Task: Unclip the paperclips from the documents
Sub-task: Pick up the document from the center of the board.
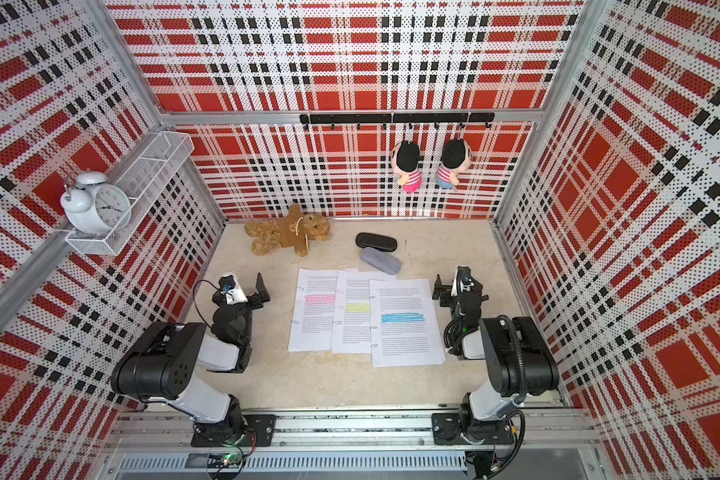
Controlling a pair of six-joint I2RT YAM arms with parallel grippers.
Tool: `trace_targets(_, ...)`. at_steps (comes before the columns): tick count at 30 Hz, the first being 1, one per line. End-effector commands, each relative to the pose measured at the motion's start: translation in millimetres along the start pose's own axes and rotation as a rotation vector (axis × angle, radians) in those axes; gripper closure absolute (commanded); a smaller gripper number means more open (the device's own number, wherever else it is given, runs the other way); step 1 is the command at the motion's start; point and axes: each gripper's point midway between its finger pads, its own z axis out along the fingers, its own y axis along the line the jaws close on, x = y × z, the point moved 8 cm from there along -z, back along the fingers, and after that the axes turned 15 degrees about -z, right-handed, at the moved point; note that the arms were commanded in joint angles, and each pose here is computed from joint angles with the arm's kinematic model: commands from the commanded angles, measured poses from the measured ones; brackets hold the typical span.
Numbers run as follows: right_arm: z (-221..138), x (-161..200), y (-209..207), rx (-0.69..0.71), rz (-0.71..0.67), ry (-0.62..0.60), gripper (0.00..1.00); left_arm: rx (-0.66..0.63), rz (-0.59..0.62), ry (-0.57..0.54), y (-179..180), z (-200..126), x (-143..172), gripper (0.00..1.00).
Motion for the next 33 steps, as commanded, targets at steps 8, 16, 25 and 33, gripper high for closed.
trace_targets(8,-3.5,-3.5,-4.0,0.011,-0.011,-0.019,0.00,-0.014,0.006,-0.060,-3.6,-8.5,-6.7,0.02)
trace_targets(16,-3.3,-3.3,-3.8,0.009,-0.012,-0.018,0.00,0.009,-0.011,-0.018,-0.5,1.8,-5.7,0.02)
trace_targets(25,22.0,-34.1,-19.7,0.105,0.032,0.220,0.00,-0.168,-0.089,-0.056,13.6,9.2,-23.9,0.02)
trace_targets(33,28.0,-97.9,26.2,-0.029,-0.026,0.309,0.00,-0.318,-0.206,0.187,-17.8,66.2,-84.1,0.02)
